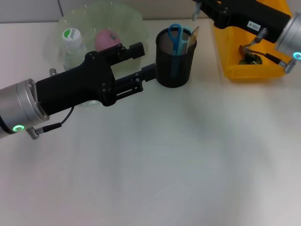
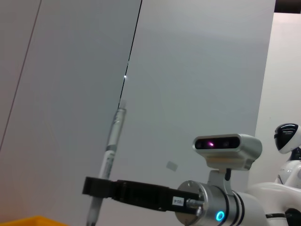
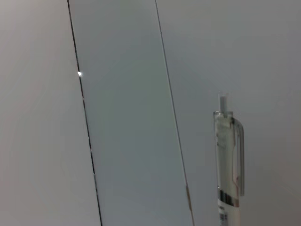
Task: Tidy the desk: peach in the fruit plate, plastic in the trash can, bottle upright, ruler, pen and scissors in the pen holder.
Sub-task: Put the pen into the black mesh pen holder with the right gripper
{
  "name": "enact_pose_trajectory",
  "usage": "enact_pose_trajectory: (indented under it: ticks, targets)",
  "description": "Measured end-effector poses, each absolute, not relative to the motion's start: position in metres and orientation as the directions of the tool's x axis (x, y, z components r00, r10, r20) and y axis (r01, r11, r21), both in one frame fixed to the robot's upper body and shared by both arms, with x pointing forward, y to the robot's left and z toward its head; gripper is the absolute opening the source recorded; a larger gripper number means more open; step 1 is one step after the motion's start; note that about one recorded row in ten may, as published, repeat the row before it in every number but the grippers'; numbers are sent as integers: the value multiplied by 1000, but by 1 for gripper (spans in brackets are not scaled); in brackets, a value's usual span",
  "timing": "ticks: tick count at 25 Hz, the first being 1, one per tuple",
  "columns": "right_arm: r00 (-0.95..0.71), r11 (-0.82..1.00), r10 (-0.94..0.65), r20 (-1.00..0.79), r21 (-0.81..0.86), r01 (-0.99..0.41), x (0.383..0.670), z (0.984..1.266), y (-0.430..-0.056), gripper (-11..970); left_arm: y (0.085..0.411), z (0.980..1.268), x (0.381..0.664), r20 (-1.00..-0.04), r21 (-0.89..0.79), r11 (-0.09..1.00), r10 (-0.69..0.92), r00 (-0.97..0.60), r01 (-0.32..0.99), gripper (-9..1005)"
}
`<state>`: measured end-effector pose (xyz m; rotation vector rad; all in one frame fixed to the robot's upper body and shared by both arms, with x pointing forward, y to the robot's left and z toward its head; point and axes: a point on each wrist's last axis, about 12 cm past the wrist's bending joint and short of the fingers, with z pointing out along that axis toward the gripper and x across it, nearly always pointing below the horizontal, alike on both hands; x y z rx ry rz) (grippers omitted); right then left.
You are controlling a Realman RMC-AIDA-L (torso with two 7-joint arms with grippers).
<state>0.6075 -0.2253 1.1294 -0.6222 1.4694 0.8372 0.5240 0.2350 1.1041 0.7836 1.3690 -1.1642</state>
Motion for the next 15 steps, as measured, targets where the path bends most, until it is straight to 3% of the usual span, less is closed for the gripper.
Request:
enact_pose_trajectory:
  ticks: [15]
  targets:
    - [-158,608,15,-987,134,-783,628,1131,-205,142,236,1103,526,-975,-202,310,-156,-160,929,660]
